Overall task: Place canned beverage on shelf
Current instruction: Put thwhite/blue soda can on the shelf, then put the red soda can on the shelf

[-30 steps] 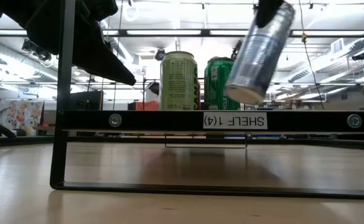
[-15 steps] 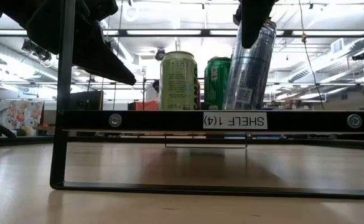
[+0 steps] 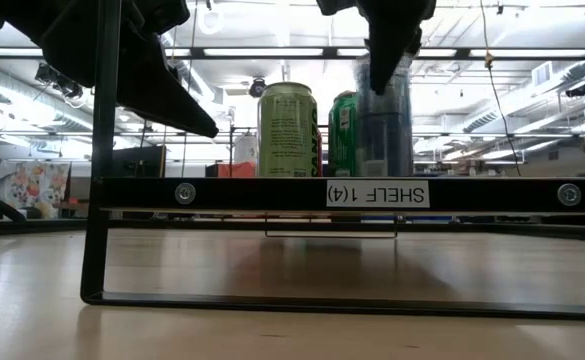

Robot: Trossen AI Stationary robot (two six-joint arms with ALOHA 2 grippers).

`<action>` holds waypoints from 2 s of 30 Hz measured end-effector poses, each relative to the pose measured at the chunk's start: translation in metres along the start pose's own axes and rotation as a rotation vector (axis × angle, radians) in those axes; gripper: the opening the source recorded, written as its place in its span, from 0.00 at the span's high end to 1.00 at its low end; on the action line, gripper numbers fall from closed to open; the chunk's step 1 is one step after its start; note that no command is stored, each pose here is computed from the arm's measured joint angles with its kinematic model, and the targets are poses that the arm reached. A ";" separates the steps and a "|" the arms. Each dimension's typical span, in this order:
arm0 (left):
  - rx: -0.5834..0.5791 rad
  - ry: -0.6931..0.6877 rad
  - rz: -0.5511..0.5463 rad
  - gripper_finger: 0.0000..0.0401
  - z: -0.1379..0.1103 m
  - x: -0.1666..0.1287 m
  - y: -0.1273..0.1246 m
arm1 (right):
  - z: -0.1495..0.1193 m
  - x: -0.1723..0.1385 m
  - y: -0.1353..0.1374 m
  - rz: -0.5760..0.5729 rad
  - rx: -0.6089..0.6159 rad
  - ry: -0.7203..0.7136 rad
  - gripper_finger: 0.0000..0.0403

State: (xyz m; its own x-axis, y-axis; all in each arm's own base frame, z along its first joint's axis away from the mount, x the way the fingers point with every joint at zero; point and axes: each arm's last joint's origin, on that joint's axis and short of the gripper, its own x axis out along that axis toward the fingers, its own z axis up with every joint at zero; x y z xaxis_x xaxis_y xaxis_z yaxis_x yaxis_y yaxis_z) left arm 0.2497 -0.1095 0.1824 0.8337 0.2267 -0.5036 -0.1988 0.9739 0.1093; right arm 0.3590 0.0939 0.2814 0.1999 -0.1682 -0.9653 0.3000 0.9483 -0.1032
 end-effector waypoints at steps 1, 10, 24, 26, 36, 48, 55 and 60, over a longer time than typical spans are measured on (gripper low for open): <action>-0.001 0.000 0.000 0.46 0.000 0.000 0.000 | 0.000 -0.001 0.000 0.003 0.002 -0.005 0.23; 0.000 0.001 0.000 0.46 0.000 0.000 0.000 | -0.004 -0.023 -0.008 0.027 0.044 -0.062 0.18; -0.020 0.009 -0.030 0.46 -0.001 -0.001 -0.002 | -0.051 -0.071 0.004 0.020 -0.034 -0.166 0.18; -0.017 0.010 -0.040 0.46 -0.001 -0.002 -0.004 | -0.061 -0.069 0.013 0.047 -0.062 -0.138 0.18; -0.015 0.013 -0.051 0.46 -0.003 -0.005 -0.007 | -0.133 -0.063 0.070 0.168 0.003 0.043 0.18; 0.012 0.019 -0.035 0.46 -0.003 -0.003 -0.004 | -0.212 -0.052 0.096 0.065 -0.013 0.037 0.07; 0.020 0.019 -0.035 0.46 -0.003 -0.003 -0.004 | -0.221 -0.042 0.092 0.023 -0.047 0.111 0.02; 0.013 0.019 -0.036 0.46 -0.003 -0.003 -0.004 | -0.221 -0.042 0.092 0.028 -0.033 0.132 0.01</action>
State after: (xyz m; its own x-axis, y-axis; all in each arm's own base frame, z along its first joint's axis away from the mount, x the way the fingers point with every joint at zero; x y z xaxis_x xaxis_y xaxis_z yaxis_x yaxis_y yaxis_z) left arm 0.2468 -0.1143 0.1809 0.8303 0.1917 -0.5234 -0.1624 0.9815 0.1018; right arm 0.1721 0.2476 0.2589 0.0831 -0.1065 -0.9908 0.2650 0.9608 -0.0810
